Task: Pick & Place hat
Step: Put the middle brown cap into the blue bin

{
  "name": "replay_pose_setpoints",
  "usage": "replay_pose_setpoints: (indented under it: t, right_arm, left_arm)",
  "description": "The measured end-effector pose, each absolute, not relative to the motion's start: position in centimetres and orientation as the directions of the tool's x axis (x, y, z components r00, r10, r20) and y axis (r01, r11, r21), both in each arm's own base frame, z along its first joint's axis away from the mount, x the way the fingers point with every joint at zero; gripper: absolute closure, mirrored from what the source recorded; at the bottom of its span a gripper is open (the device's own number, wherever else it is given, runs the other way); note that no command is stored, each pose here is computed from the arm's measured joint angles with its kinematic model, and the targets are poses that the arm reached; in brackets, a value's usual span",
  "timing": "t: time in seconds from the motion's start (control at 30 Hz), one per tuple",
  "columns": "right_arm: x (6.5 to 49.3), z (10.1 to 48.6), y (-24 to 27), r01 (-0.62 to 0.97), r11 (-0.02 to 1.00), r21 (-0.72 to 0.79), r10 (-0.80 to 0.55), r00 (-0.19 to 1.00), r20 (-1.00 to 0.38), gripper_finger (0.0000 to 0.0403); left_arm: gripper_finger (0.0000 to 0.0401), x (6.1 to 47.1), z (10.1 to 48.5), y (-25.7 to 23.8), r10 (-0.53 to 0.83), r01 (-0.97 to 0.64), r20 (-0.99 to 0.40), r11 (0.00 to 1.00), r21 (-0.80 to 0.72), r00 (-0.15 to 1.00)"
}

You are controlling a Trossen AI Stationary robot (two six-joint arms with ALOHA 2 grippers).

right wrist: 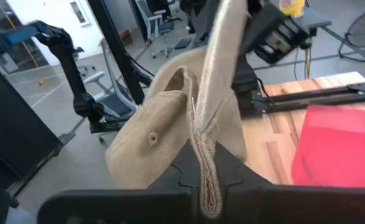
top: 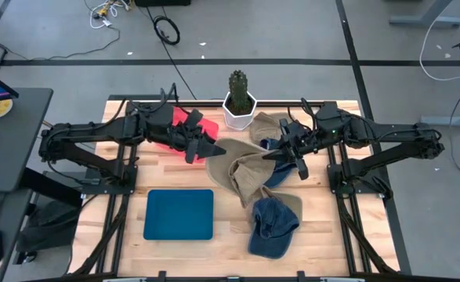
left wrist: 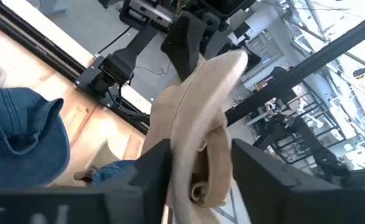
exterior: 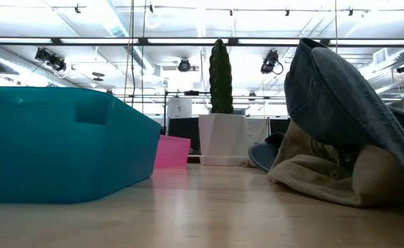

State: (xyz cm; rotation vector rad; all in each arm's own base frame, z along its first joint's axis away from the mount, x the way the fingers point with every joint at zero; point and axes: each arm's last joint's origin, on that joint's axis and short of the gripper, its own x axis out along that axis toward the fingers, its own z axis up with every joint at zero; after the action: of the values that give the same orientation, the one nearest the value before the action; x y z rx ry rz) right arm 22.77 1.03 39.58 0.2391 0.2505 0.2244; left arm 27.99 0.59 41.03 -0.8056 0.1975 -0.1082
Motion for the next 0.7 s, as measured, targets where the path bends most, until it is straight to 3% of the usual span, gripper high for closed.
replay_pose_setpoints:
  t: [0.33,0.53,0.7]
  right_arm:
    - [22.74,39.42,0.99,-0.17,0.95,0.26,0.233,0.944,-0.233,0.04]
    - [22.76,39.45,0.92,-0.132,0.946,0.296,0.205,0.951,-0.232,0.0392]
    - [22.76,39.47,0.91,-0.114,0.926,0.359,0.207,0.951,-0.229,0.034]
  left_arm:
    - [0.0386,27.99,40.93,0.6,-0.165,0.029,-0.142,0.745,-0.667,0.976]
    - [0.0382,27.98,40.96,0.63,-0.16,0.028,-0.14,0.751,-0.659,0.977]
    - [0.039,27.71,41.17,0.6,-0.16,0.033,-0.133,0.75,-0.661,0.978]
